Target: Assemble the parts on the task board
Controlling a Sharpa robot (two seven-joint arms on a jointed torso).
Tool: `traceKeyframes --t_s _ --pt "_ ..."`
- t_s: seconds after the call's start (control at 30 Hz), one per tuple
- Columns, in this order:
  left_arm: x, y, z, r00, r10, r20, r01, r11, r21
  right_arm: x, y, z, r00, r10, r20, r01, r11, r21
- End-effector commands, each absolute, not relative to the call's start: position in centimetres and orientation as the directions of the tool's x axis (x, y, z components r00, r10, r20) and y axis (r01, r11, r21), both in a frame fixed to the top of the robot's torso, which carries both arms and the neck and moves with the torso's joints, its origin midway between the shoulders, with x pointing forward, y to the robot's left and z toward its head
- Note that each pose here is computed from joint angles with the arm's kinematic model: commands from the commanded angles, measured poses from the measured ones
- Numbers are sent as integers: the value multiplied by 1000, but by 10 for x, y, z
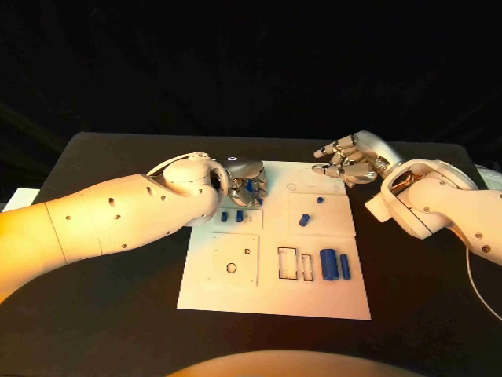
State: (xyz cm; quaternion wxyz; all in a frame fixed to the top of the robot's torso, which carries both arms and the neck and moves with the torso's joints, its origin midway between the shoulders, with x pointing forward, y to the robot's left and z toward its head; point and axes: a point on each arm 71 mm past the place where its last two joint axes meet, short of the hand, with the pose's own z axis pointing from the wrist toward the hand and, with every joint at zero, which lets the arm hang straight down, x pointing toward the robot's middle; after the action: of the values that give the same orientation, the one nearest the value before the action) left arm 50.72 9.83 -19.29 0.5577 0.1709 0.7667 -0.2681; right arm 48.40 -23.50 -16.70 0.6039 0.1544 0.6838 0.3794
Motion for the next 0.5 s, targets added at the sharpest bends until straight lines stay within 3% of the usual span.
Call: traceKeyframes --t_s 0.03,0.5 --pt "506 97 -197 -352 2 -936 556 805 -208 483 -233 -168 -238 662 -710 -258 662 704" --pt "507 96 -202 -391 60 -919 530 830 -171 483 -232 -168 -241 662 -710 -257 662 704"
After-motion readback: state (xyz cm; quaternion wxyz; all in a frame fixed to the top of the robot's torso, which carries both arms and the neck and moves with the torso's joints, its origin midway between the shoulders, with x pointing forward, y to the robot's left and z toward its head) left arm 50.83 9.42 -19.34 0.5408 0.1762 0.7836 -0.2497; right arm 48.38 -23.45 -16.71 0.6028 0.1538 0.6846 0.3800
